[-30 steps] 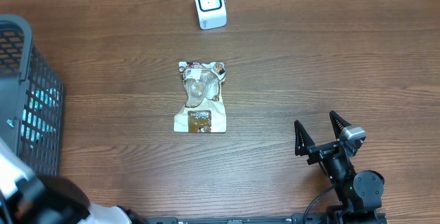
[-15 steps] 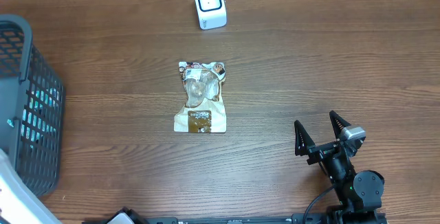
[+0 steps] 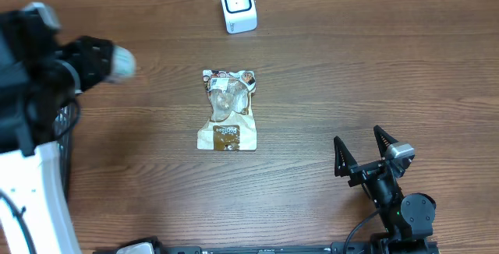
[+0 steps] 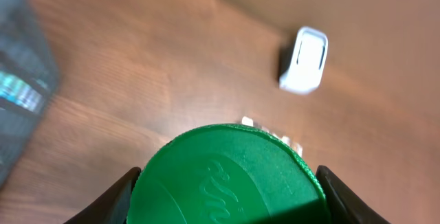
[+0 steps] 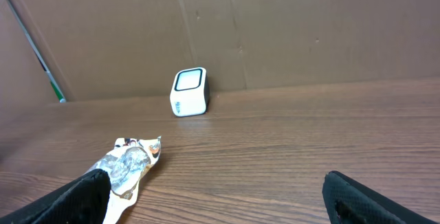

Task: Scan the item barcode
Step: 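Lift the jar out and carry it left of the snack bag, then release the jar on the table and withdraw the left gripper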

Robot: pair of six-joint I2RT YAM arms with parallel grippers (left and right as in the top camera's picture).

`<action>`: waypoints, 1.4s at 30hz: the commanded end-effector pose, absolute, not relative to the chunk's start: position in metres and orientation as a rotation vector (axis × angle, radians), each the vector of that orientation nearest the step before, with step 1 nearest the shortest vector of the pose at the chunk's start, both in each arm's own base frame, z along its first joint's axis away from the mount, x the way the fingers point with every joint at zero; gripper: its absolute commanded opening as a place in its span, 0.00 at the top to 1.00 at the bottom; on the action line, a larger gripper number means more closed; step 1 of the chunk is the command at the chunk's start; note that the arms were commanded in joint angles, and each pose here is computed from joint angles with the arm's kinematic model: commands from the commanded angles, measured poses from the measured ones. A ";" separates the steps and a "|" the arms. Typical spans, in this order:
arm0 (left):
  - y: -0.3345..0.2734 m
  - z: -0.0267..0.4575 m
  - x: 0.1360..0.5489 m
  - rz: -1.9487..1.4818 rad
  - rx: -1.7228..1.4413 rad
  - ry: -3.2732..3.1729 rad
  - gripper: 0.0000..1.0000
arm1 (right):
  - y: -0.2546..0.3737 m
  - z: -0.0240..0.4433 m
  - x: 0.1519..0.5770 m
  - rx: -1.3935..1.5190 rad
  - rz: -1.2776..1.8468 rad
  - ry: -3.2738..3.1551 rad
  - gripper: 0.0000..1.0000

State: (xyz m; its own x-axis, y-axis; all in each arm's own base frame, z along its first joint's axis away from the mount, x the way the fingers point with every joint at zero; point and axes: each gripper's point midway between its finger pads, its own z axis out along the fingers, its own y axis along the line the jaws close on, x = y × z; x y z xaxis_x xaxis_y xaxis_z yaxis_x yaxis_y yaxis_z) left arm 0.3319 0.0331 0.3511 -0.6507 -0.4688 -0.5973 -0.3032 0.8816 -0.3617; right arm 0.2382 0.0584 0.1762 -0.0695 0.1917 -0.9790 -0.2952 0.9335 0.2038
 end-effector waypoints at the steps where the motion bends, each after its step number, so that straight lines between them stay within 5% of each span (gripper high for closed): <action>1: 0.013 0.330 0.341 -0.285 -0.467 2.434 0.73 | 0.057 0.175 0.239 -0.081 0.393 1.586 0.00; 10: -0.010 0.255 0.364 -0.210 -0.609 2.676 0.83 | 0.057 0.175 0.239 -0.081 0.393 1.586 0.00; 42: -0.044 0.084 0.397 0.254 -1.443 2.669 0.83 | 0.057 0.175 0.239 -0.081 0.393 1.586 0.00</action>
State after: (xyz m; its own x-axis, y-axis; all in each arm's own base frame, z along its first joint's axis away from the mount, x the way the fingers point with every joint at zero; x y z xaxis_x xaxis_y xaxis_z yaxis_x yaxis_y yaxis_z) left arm 0.3953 -0.0459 0.0865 -0.6611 -0.7400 -0.1234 -0.7502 0.6537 0.0989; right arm 0.2382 0.0585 0.1762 -0.0695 0.1913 -0.9791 -0.2956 0.9334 0.2034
